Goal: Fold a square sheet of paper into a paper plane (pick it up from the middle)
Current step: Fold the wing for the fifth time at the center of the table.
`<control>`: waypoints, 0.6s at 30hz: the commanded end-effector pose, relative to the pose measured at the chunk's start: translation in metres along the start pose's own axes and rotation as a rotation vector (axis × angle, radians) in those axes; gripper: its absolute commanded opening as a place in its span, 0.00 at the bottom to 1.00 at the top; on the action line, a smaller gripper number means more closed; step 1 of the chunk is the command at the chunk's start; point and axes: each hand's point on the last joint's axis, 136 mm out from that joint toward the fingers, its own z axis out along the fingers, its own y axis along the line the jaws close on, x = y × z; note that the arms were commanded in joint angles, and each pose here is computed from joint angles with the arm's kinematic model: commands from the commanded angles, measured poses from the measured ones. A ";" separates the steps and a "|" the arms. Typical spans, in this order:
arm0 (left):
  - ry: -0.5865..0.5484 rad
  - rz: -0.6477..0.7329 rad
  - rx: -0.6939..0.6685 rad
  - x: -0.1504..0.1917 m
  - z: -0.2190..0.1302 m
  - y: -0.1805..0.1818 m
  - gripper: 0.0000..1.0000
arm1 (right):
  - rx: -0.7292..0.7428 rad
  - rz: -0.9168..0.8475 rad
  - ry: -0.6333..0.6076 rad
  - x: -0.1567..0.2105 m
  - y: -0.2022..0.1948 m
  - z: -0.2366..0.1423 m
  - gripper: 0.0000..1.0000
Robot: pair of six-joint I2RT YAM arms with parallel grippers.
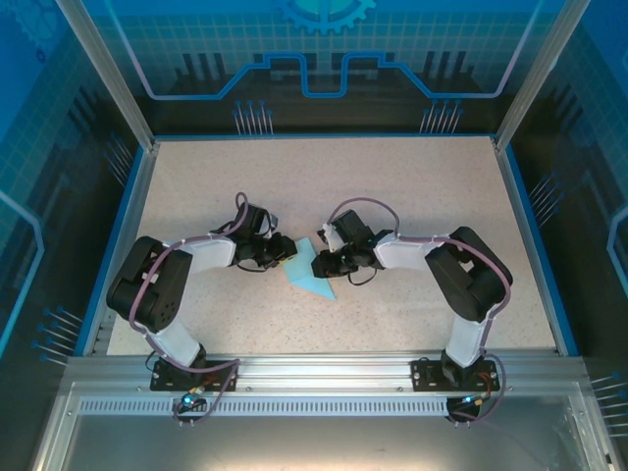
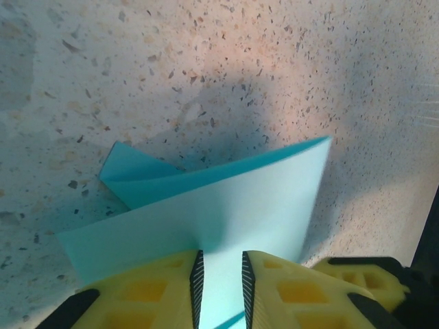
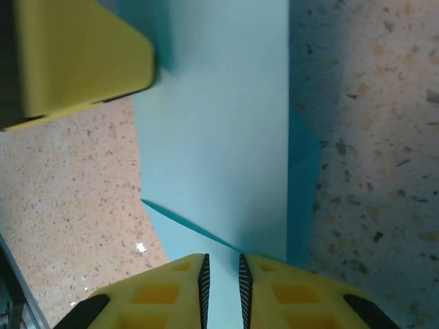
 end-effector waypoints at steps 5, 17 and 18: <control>-0.066 0.022 0.024 -0.002 -0.022 -0.015 0.37 | -0.051 0.142 0.031 0.009 -0.020 0.013 0.20; -0.101 -0.028 0.025 0.025 -0.033 0.007 0.61 | -0.119 0.268 0.018 0.004 -0.027 0.011 0.21; -0.094 -0.033 0.022 0.028 -0.033 0.008 0.62 | -0.121 0.274 0.019 0.003 -0.027 0.011 0.21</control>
